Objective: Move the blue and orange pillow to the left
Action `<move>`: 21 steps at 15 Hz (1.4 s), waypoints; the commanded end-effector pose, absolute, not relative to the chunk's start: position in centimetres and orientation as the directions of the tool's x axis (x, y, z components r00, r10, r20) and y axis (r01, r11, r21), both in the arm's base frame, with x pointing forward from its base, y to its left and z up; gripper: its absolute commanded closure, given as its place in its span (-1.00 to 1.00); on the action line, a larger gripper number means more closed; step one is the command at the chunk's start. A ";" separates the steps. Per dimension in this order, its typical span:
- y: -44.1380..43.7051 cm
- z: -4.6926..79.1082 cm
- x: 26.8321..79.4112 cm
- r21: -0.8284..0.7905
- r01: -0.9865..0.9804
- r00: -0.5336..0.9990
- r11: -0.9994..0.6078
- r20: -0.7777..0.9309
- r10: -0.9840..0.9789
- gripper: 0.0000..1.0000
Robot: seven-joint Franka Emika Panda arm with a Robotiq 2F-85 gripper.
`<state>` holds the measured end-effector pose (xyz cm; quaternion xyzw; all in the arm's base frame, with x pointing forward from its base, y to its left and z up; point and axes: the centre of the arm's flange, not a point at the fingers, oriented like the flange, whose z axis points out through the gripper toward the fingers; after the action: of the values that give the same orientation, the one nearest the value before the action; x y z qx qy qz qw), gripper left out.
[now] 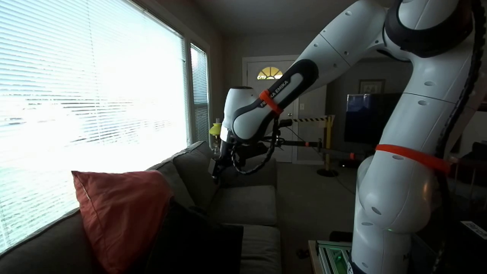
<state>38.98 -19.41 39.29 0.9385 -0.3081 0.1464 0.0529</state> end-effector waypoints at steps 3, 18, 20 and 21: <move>-20.8 35.6 40.7 -0.164 -0.552 0.722 -0.817 0.395 -0.568 -1.00; -25.4 30.9 48.5 -0.112 -0.397 0.810 -0.911 0.424 -0.405 -1.00; -25.9 29.7 49.4 -0.078 -0.415 0.815 -0.906 0.412 -0.409 -1.00; -24.6 31.4 47.2 -0.122 -0.396 0.805 -0.910 0.431 -0.408 -1.00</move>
<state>47.17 -24.64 31.37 0.9500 -0.2115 0.2294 -0.0130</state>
